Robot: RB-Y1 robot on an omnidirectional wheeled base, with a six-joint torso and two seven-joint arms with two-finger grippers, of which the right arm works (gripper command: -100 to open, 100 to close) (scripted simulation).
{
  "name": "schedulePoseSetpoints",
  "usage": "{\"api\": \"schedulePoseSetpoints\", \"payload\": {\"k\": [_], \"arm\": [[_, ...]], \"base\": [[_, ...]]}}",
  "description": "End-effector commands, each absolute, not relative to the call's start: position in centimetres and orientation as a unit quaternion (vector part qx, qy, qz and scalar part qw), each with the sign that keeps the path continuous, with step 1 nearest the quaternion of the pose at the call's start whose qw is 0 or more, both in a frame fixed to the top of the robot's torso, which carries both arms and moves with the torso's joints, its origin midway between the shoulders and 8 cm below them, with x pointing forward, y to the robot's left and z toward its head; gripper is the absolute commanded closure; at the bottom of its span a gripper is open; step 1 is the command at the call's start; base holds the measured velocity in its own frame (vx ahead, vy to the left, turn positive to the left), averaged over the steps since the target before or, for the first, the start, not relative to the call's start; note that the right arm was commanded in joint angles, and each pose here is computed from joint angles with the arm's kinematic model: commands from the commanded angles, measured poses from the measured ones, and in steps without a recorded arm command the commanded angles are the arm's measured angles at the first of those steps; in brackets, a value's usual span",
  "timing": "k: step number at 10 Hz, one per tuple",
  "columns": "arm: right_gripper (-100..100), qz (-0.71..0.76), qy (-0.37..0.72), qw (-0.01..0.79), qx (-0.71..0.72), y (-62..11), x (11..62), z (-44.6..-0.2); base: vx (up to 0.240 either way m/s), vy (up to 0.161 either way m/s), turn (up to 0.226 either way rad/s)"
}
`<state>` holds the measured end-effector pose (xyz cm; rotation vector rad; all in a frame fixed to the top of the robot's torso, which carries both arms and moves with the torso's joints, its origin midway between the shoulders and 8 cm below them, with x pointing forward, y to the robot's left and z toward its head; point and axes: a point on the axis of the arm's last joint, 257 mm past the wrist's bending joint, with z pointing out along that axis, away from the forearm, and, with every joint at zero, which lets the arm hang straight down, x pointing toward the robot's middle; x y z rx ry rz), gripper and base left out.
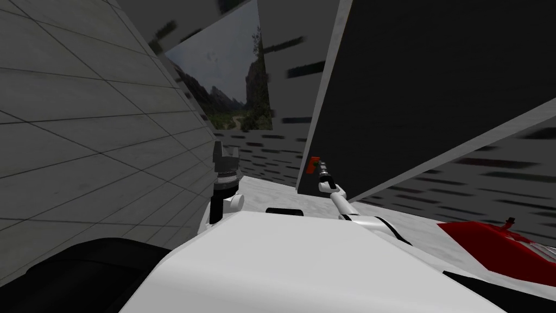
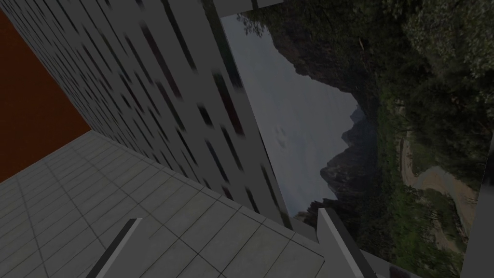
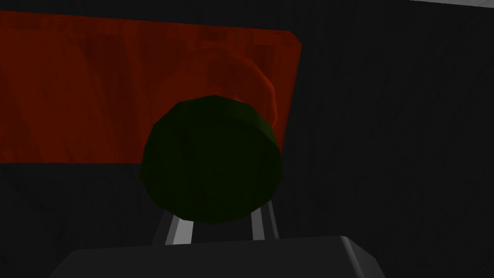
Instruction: Pull the door open
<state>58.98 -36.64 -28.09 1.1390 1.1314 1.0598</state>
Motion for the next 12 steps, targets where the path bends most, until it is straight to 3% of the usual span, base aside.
{"api": "schedulePoseSetpoints", "payload": {"k": [1,12], "arm": [[100,0.478,0.461,0.554,0.502,-35.7,59.2,-27.9],[100,0.556,0.335,0.472,0.596,-37.5,59.1,-28.0]], "base": [[-0.062,-0.046,0.094],[-0.057,-0.032,0.091]]}}
